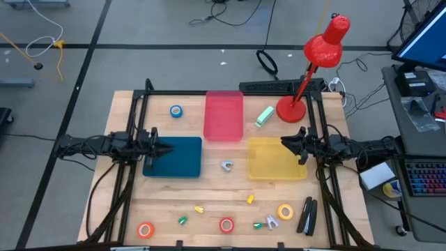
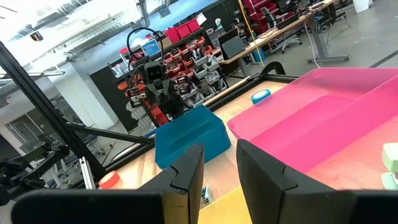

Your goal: Pick and place Stapler, Stapler remover, tape

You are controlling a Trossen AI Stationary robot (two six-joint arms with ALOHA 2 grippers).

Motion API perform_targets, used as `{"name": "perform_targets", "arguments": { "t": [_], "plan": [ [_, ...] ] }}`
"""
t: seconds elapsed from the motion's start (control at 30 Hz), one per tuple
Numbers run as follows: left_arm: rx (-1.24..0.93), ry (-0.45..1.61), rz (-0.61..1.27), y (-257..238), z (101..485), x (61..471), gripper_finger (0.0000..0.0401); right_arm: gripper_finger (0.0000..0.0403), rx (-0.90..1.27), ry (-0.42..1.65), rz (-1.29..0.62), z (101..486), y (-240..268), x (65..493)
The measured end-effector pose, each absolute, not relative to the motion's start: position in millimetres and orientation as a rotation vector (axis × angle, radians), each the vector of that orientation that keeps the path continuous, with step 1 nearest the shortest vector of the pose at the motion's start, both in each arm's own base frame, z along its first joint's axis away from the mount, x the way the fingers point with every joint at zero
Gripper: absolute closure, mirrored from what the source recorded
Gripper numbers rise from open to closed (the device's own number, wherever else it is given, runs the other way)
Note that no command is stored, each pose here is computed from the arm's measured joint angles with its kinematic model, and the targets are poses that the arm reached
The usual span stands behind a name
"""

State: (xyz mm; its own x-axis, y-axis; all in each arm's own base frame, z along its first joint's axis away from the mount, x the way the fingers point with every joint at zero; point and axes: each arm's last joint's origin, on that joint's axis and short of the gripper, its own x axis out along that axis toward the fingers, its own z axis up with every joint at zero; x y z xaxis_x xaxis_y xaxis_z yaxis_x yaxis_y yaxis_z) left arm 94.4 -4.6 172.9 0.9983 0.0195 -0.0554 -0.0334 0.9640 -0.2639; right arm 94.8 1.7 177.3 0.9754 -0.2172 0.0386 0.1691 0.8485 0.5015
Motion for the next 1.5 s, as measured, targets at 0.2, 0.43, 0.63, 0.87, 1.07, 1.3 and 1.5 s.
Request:
{"name": "perform_targets", "arguments": {
  "t": [0.2,0.43,0.63,0.87,1.07,1.3,1.5],
  "plan": [
    [-0.268,0.052,0.027,-4.6,173.0,94.4,0.0336,0.0314,0.519,-0.096,-0.204,177.4,1.7,94.7],
    [-0.262,0.052,0.028,-4.6,173.0,94.4,0.0336,0.0314,0.525,-0.126,-0.226,179.5,0.8,94.4],
    [-0.154,0.052,0.038,-4.2,173.0,94.4,0.0336,0.0314,0.57,-0.207,-0.202,187.3,0.8,93.6],
    [-0.148,0.049,0.047,-3.9,173.2,94.4,0.0336,0.0314,0.562,-0.278,-0.184,194.5,0.7,92.3],
    [-0.321,-0.084,0.113,-1.6,183.9,94.4,0.0336,0.0314,0.54,-0.271,-0.169,194.6,1.2,92.4],
    [-0.522,-0.298,0.167,1.6,201.5,91.0,0.0336,0.0314,0.457,-0.253,-0.041,196.4,5.1,93.6],
    [-0.542,-0.357,0.159,2.0,206.9,89.4,0.0336,0.0314,0.424,-0.206,0.066,206.7,9.2,99.5]
  ]
}}
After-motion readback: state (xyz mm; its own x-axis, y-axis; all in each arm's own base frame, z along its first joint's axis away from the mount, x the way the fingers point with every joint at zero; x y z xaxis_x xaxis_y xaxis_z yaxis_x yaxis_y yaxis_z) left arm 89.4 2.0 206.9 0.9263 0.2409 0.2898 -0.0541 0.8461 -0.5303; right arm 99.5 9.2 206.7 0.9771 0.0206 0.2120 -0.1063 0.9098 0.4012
